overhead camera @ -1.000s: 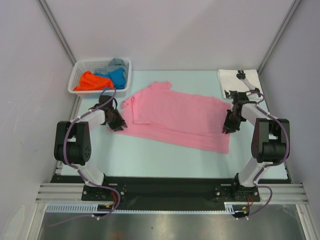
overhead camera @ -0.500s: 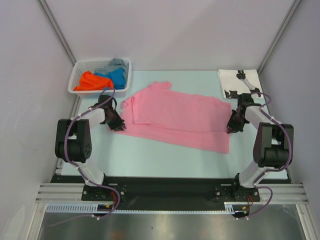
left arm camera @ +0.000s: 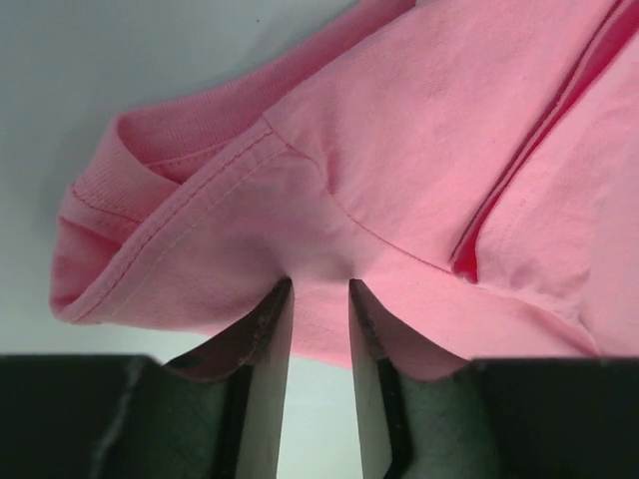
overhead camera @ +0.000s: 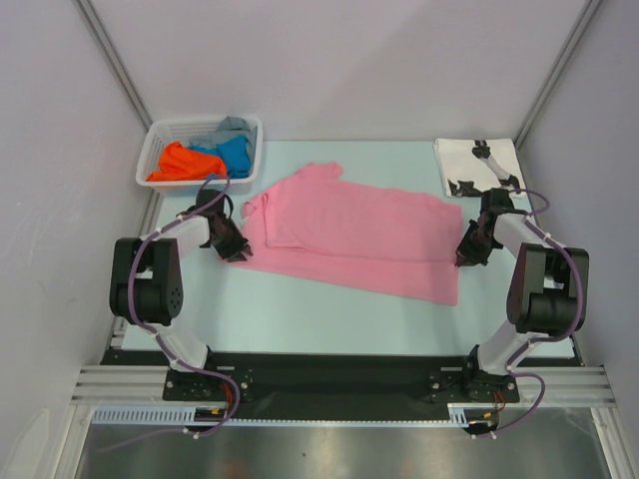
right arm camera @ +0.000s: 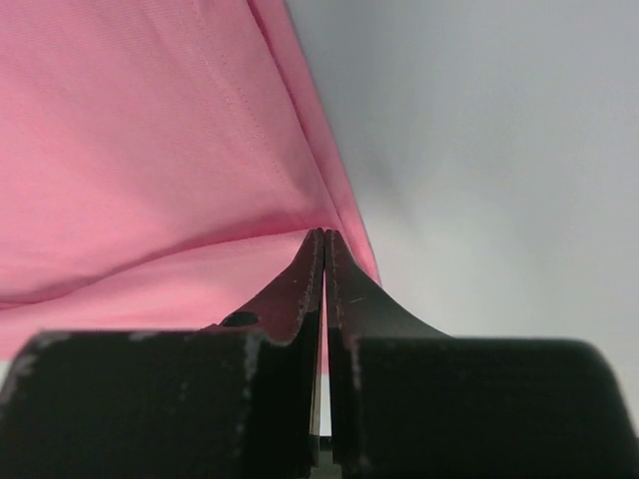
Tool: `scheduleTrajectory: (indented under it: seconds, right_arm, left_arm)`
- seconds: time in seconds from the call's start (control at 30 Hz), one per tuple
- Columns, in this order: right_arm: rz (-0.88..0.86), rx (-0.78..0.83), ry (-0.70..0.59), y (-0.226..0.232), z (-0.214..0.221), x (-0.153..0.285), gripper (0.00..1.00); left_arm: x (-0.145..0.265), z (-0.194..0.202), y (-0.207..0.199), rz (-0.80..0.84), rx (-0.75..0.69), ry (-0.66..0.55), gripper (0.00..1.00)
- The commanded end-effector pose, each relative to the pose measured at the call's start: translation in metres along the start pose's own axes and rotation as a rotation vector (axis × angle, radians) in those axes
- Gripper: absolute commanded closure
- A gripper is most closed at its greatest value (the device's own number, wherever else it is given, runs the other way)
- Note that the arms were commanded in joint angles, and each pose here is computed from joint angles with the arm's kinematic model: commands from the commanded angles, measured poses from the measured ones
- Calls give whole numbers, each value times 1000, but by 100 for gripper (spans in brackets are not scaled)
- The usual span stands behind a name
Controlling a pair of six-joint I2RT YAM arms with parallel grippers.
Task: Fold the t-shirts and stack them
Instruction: Fold the tshirt
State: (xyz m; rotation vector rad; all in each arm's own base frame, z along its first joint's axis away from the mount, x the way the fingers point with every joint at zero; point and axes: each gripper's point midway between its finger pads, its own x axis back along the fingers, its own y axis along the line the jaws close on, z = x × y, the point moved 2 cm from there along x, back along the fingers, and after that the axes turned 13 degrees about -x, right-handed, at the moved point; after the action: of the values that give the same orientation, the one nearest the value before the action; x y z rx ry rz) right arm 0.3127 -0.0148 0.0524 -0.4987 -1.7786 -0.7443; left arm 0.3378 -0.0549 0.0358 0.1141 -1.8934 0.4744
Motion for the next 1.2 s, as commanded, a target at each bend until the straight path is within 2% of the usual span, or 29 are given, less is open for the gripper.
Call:
scheduleTrajectory:
  seconds: [0.0, 0.07, 0.23, 0.37, 0.6, 0.77, 1.03, 1.17]
  right_arm:
    - [-20, -23, 8, 3, 0, -5, 100]
    - [-25, -14, 0, 4, -2, -3, 99]
    - [-25, 1, 0, 3, -1, -1, 94]
    - [-31, -1, 8, 4, 1, -3, 91]
    - [-39, 1, 7, 6, 0, -3, 90]
    - [-41, 3, 6, 5, 0, -3, 90]
    - [-46, 5, 11, 6, 1, -3, 91]
    - [-48, 3, 11, 6, 1, -3, 91]
  left_arm:
    - [15, -13, 3, -33, -57, -80, 64]
    - [36, -25, -7, 3, -79, -147, 54]
    - [62, -43, -38, 99, -141, -229, 45]
    - [41, -28, -56, 149, -92, -105, 47]
    - [15, -5, -73, 118, -51, -10, 50]
    - [9, -12, -75, 105, -33, -32, 55]
    - [7, -24, -82, 109, -25, -47, 55]
    - [0, -20, -80, 95, -14, -15, 56]
